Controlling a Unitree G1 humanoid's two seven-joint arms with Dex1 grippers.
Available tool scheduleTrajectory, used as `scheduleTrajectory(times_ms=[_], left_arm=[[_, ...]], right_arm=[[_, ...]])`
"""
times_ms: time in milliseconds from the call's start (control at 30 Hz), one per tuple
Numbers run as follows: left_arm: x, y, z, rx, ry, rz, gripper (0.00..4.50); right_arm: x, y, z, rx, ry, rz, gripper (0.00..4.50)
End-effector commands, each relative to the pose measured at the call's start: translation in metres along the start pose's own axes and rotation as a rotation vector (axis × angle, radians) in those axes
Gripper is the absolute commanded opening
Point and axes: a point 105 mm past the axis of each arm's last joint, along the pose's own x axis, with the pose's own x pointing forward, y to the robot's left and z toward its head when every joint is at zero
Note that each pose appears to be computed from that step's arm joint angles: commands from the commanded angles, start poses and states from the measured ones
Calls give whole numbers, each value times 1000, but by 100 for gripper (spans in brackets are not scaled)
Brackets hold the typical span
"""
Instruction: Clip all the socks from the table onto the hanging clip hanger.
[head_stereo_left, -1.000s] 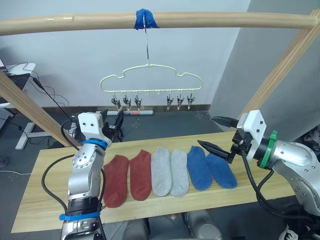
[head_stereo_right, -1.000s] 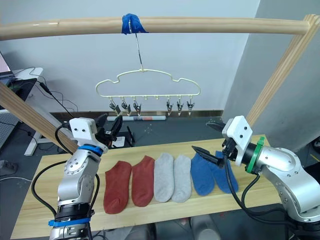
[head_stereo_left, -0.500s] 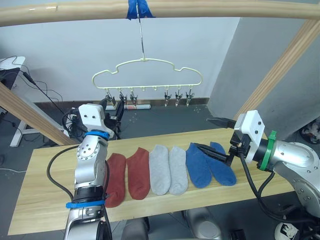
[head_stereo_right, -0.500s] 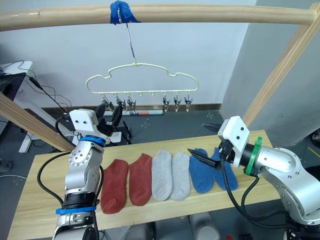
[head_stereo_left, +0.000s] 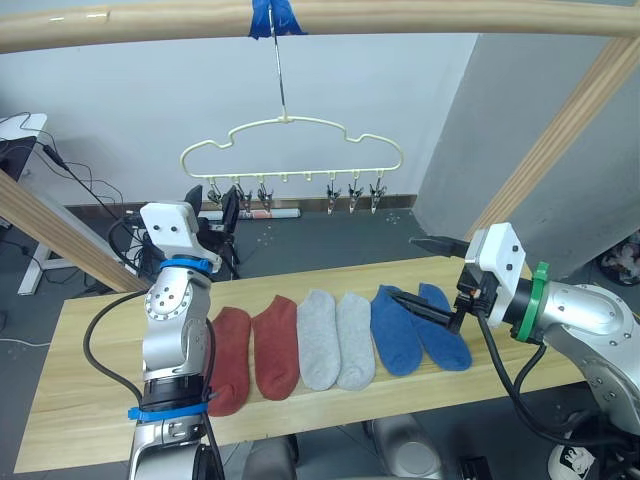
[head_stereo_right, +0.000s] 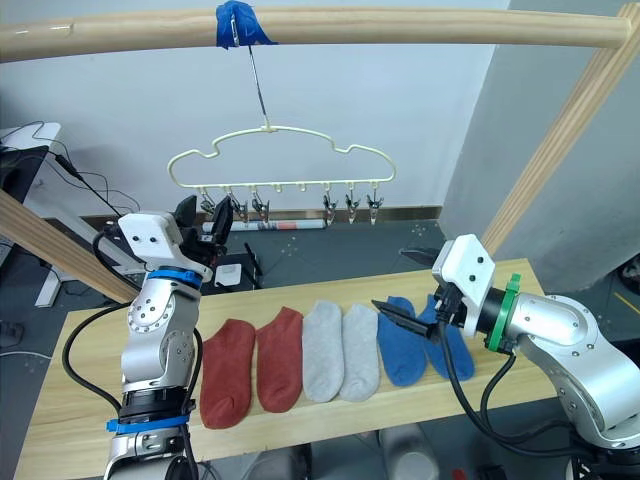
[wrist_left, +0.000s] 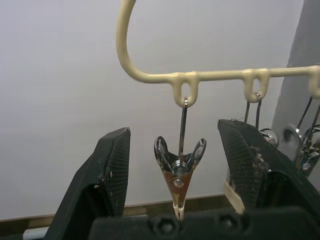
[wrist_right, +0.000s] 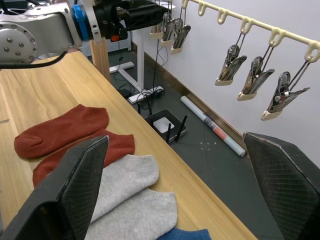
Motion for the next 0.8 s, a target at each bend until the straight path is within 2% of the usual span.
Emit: scheduleTrajectory(times_ms=[33,467,600,733,800], left_arm=[[-1,2,11,18,-27,-8,305],[9,-5,9,33,-33,-45,305],[9,-3,8,51,-28,-38,230],[11,-3,12,60,-41,-37,108],[9,-2,11,72,-37,-34,62]], right_arm=[[2,2,10,-38,-43,8,450],[5,3,12,-36,-52,18,450],[5,5,10,-30,-46,23,450],[6,6,8,-22,-46,25,450],[6,8,7,-18,-45,30,450]])
